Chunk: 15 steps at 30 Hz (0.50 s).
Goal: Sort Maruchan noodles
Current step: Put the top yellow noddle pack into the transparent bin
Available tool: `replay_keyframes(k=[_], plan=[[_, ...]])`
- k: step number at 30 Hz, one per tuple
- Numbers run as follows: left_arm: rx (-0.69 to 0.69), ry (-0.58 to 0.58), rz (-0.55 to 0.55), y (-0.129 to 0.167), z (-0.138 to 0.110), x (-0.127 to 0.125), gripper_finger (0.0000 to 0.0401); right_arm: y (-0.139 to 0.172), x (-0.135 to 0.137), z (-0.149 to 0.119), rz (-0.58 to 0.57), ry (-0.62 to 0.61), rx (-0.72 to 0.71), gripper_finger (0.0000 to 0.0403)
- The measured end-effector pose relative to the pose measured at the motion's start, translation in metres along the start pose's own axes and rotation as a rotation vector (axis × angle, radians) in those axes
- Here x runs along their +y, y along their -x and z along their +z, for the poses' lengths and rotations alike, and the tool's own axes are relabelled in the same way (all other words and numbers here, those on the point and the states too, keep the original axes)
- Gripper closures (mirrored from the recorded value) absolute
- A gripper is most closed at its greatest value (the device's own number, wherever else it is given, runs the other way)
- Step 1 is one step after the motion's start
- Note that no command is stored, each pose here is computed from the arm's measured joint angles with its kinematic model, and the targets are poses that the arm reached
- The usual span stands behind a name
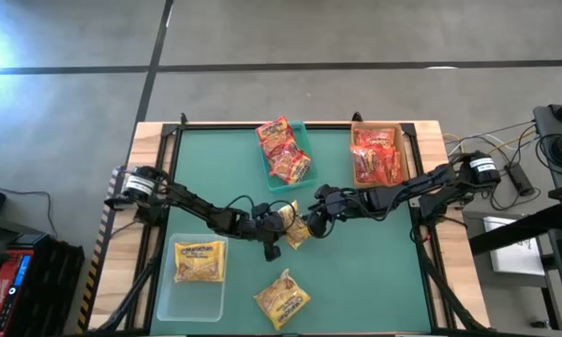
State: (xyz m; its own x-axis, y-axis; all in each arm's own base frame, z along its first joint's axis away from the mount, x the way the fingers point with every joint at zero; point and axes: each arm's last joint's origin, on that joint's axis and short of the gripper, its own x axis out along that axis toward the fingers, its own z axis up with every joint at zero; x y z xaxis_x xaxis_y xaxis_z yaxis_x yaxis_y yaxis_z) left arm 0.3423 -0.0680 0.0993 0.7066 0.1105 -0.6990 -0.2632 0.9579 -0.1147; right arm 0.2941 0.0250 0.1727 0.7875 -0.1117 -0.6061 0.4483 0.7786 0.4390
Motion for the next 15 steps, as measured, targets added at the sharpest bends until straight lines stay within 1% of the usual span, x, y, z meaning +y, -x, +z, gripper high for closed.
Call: replay_keyframes(k=[3, 6, 15], plan=[[-0.005, -0.012, 0.006, 0.000, 0.000, 0.000, 0.0401, -0.001, -0.001, 0.001, 0.052, -0.032, 0.049, 0.0196], [-0.005, -0.016, 0.006, 0.000, 0.000, 0.000, 0.0401, -0.001, -0.001, 0.001, 0.092, -0.039, 0.086, 0.0185], [-0.005, -0.018, 0.008, -0.001, -0.001, 0.000, 0.0401, -0.003, -0.012, 0.009, 0.055, -0.065, 0.070, 0.0116]])
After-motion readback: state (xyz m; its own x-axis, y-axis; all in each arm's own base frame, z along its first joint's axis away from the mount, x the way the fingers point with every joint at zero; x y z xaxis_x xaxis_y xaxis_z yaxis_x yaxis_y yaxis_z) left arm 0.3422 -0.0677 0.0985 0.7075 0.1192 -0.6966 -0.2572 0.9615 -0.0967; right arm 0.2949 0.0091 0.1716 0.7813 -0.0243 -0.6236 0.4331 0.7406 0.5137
